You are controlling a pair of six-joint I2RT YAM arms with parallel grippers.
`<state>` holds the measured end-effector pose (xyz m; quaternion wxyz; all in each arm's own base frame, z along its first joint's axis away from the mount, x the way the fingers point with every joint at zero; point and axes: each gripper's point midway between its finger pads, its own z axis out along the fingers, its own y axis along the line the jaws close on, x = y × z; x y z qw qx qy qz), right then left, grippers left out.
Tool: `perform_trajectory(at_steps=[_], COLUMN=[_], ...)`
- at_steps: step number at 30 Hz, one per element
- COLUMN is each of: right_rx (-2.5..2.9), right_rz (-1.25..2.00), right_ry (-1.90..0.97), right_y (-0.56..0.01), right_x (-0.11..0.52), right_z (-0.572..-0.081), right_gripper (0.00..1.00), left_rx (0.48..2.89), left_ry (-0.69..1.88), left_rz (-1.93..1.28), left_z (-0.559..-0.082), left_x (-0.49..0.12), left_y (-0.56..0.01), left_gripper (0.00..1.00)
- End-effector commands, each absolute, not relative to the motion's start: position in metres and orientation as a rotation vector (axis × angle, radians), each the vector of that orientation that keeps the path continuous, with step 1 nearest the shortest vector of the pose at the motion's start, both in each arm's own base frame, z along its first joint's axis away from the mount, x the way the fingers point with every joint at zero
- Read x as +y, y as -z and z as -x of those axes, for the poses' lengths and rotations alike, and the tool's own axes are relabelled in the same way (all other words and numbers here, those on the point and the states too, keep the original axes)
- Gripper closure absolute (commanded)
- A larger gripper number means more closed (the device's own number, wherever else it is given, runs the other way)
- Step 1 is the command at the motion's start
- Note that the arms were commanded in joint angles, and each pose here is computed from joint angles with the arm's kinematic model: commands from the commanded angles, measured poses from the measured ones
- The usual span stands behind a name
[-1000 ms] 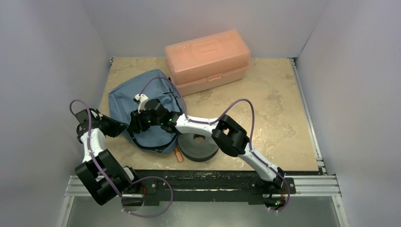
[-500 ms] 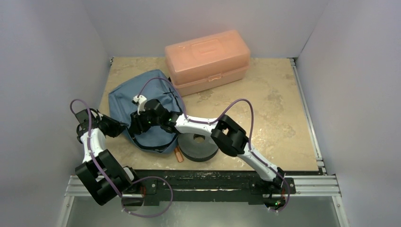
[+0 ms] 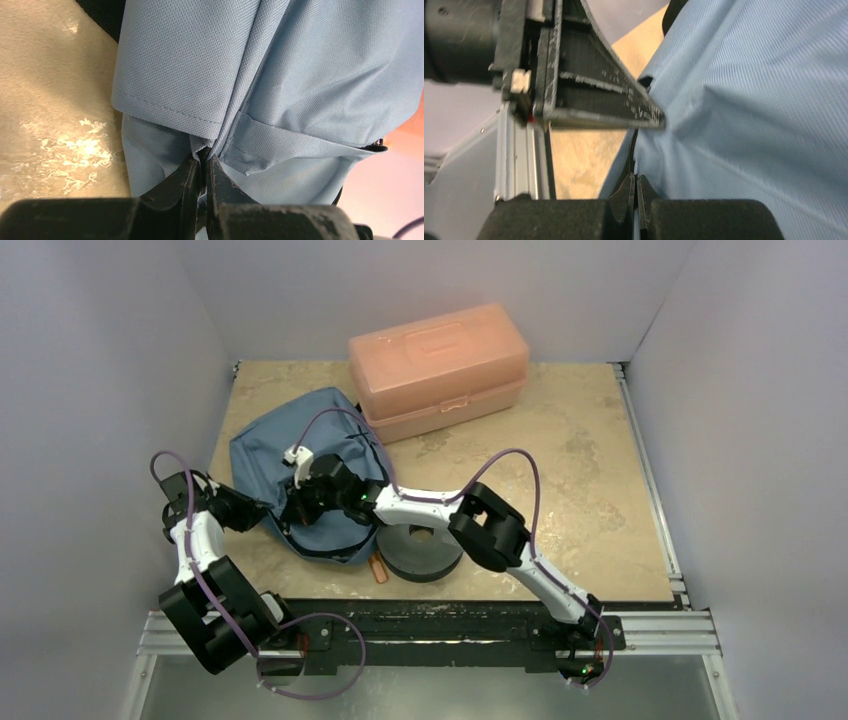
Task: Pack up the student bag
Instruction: Zip the student bag at the center of the board.
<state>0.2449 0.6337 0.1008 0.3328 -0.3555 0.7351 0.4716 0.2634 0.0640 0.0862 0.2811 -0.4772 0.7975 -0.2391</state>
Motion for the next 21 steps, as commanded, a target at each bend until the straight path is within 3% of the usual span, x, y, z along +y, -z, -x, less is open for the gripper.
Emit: perform_trajectory(at_steps=[1, 9, 15, 21], right_rx=[1.79, 1.672, 1.682, 1.812], right_rz=[1.008, 1.173, 1.07, 0.73], right_ry=[-1.306, -1.561, -1.567, -1.394], right_y=[-0.165, -0.181, -0.194, -0.19], right_x=[0.611, 0.553, 0.526, 0.468], right_z=[-0.221, -0.147, -0.14, -0.158], right_gripper=[1.0, 1.0, 1.0, 1.0], left_rx=[2.064, 2.056, 2.061, 2.053], left_ry=[0.659, 0.581, 0.564, 0.529], left_rz=[1.228, 1.254, 1.261, 1.279], left_z=[-0.278, -0.277, -0.274, -0.272], left_x=[0.076, 0.091, 0.092, 0.098], left_y=[-0.111, -0.115, -0.113, -0.115], left_gripper=[1.0, 1.0, 1.0, 1.0])
